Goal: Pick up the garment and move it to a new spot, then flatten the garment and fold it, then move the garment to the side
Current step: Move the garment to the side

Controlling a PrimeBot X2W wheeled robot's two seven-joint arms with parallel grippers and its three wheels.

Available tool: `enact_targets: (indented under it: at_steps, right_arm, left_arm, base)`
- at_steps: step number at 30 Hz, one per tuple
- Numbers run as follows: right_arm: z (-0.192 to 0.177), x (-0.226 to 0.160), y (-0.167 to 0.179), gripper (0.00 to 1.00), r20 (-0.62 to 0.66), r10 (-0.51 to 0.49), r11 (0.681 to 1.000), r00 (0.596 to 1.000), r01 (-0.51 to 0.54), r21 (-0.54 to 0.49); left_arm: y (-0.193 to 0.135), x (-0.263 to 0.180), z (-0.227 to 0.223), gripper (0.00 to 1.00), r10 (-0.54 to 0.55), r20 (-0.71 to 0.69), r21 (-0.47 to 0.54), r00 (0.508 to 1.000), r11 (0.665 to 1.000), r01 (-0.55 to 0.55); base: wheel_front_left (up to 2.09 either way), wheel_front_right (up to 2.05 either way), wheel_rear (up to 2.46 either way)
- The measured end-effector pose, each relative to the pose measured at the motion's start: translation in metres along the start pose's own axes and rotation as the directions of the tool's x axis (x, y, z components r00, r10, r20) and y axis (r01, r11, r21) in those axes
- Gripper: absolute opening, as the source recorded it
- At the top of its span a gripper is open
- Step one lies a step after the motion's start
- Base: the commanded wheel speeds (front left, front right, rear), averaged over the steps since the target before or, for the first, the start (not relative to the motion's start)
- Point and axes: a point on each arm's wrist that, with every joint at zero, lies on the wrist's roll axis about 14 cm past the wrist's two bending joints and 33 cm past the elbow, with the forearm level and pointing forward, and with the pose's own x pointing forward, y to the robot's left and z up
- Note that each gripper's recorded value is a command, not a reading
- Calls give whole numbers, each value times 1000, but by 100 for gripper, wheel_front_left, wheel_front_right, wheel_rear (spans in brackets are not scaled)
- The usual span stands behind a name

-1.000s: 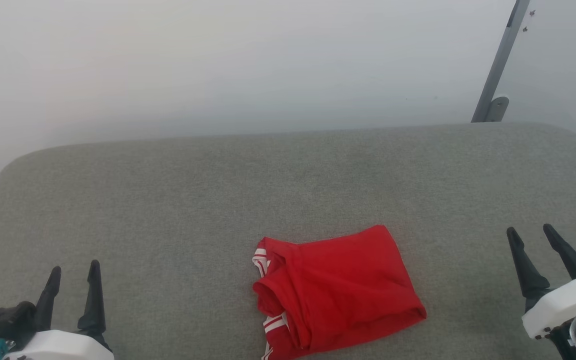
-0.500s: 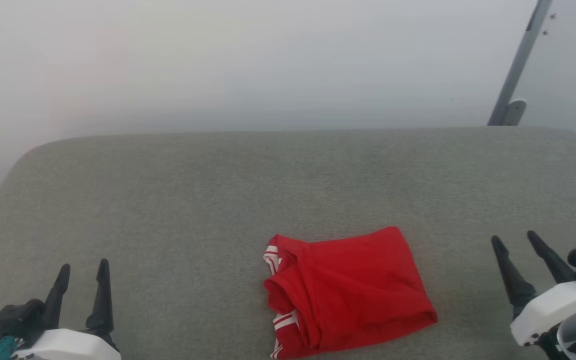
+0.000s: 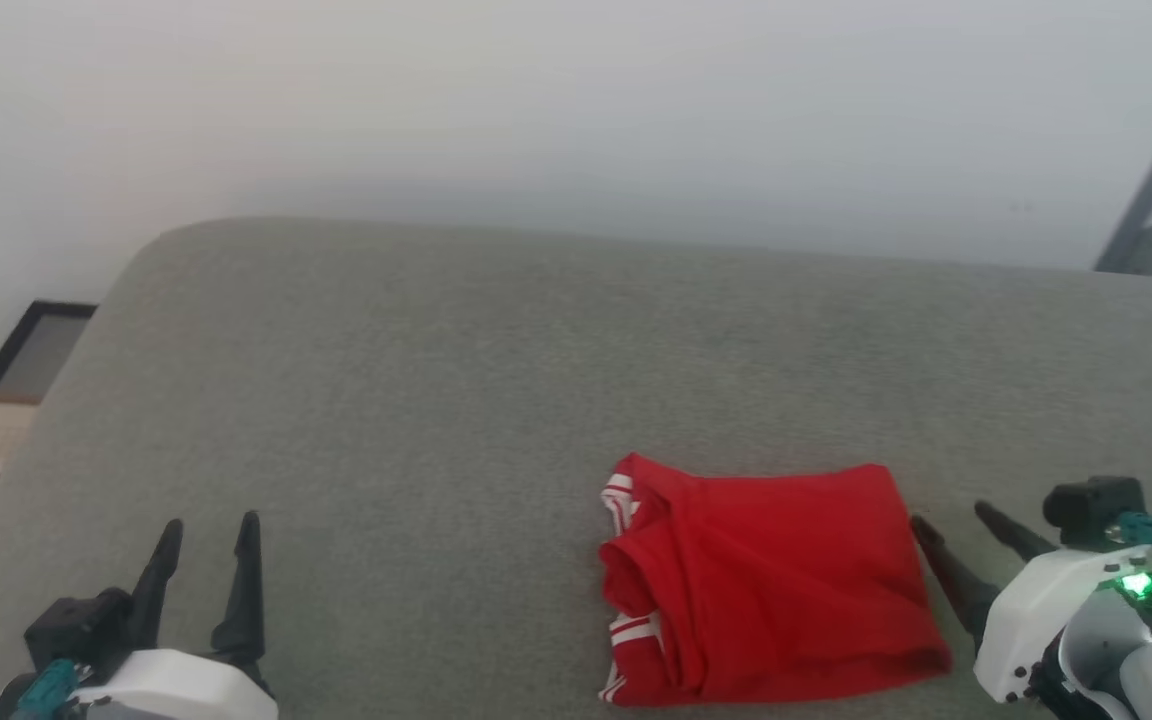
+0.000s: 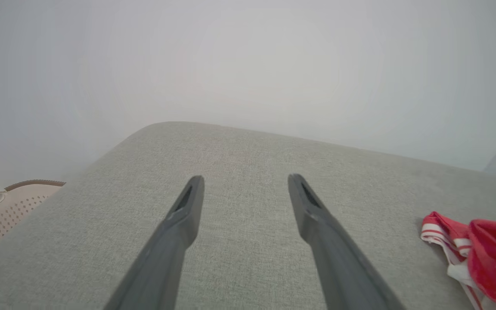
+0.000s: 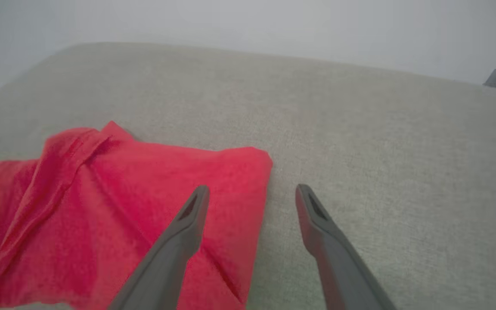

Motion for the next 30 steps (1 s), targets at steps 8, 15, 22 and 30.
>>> enact_targets:
  at_steps: [8,15,22,30]
  right_arm:
    - [-39,28,8,100,-278,67,997,958,-73,-13]
    - [-74,38,8,100,-498,91,995,863,-103,4]
    - [-87,45,13,69,-621,129,991,773,-125,50]
    - [-82,50,11,0,-623,132,990,771,-135,43]
  left_arm:
    - [6,-5,-8,100,43,-23,4,999,999,-43]
    - [8,-5,-15,100,73,-45,4,996,997,-72]
    - [7,-2,-22,100,84,-65,7,994,996,-83]
    - [-6,13,-21,100,51,-59,11,997,999,-50]
  base:
    - [0,0,0]
    - [0,0,0]
    - [0,0,0]
    - [0,0,0]
